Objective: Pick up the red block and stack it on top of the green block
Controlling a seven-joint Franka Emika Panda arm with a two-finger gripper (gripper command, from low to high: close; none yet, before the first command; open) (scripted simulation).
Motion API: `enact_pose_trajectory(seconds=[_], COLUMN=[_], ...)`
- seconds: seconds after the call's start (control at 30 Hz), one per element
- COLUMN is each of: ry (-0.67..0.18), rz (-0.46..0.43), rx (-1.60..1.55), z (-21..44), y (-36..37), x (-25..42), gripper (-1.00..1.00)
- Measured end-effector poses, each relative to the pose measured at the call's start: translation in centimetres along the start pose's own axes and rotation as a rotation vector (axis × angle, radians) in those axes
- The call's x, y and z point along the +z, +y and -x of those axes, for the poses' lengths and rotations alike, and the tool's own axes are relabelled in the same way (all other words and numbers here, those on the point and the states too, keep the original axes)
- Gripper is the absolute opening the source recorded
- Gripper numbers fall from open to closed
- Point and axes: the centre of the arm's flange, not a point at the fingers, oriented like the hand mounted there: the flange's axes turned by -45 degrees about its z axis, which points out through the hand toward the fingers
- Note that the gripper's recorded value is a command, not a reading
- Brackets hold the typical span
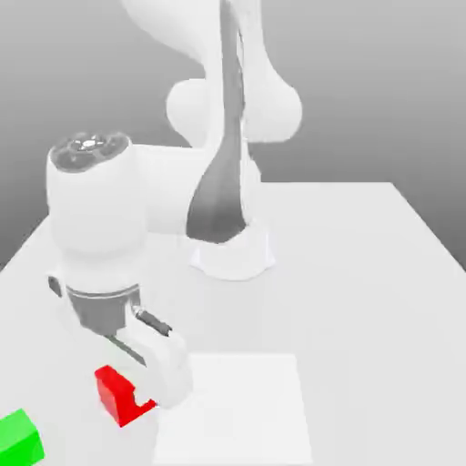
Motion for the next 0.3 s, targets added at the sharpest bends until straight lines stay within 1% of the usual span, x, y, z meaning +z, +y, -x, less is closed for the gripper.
enact_pose_trajectory(seconds=[0.07,0.17,0.2,0.3], ry=[0.004,0.006,0.006,0.006], rz=[0.002,0.005,0.006,0.006], rx=[0.025,0.037,0.038,0.038], z=[-3.3,-5.0,-5.1,-5.1], y=[3.7,5.8,6.0,6.0], x=[-0.3,3.2,4.6,4.6], gripper=[-1.00,-1.00,1.00,1.00])
